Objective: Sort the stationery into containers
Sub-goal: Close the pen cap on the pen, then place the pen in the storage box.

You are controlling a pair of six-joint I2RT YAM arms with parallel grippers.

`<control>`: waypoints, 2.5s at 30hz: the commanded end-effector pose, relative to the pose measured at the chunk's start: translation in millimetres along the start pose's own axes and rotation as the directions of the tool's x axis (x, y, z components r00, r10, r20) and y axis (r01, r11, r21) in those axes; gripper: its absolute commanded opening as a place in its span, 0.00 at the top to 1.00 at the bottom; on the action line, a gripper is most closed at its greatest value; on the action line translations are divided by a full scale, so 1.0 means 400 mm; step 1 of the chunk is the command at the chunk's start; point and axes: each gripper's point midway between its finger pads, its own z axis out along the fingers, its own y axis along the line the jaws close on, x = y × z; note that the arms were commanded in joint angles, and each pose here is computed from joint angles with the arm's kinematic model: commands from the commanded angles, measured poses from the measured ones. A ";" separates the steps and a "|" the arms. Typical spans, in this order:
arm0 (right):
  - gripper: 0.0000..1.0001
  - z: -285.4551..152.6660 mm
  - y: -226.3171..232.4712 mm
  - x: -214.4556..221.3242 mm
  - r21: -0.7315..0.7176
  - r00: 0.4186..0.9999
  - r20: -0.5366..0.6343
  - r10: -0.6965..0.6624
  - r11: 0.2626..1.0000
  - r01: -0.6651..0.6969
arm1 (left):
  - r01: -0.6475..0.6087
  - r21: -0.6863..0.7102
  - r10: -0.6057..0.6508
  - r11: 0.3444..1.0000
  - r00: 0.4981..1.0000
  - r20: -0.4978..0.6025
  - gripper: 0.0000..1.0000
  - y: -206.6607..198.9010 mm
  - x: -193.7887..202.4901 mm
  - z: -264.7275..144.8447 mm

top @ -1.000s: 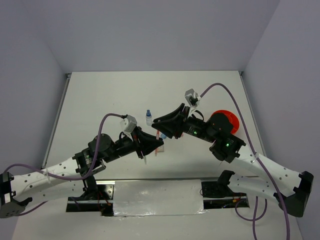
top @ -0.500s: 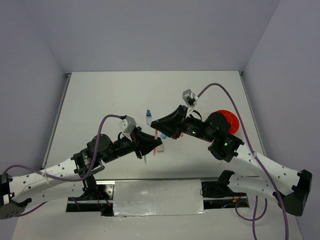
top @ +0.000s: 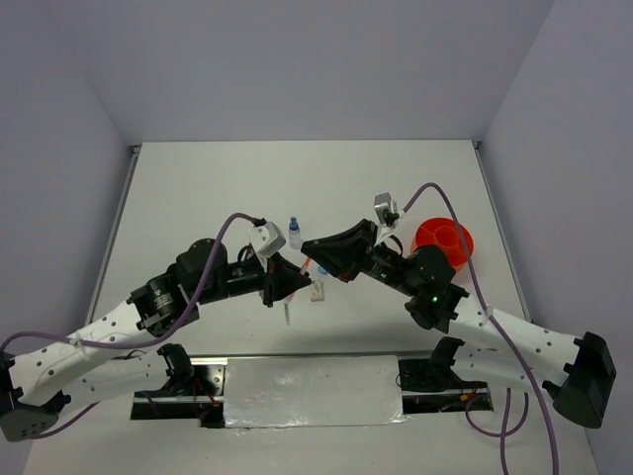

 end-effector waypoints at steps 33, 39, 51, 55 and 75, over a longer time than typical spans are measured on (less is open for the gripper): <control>0.85 -0.060 -0.092 0.416 0.159 0.882 -0.430 0.193 0.978 -0.136 | -0.207 0.089 0.140 0.974 0.864 0.484 1.00 -0.047 -0.436 -0.123; 0.66 -0.024 -0.051 0.285 0.128 0.932 -0.335 0.137 0.987 -0.099 | -0.125 0.053 0.091 0.991 0.902 0.423 1.00 0.006 -0.303 -0.108; 0.68 0.025 -0.023 0.181 0.091 0.969 -0.226 0.098 0.993 -0.079 | -0.065 0.129 0.013 0.990 0.930 0.368 1.00 0.008 -0.221 -0.074; 0.67 0.055 -0.020 0.156 0.085 0.976 -0.202 0.082 0.994 -0.066 | -0.053 0.165 -0.008 0.985 0.937 0.350 1.00 -0.003 -0.204 -0.070; 1.00 0.056 -0.105 0.108 0.178 0.980 -0.191 -0.052 0.980 0.086 | 0.109 -0.026 -0.103 0.994 0.977 0.184 0.35 0.106 -0.081 -0.036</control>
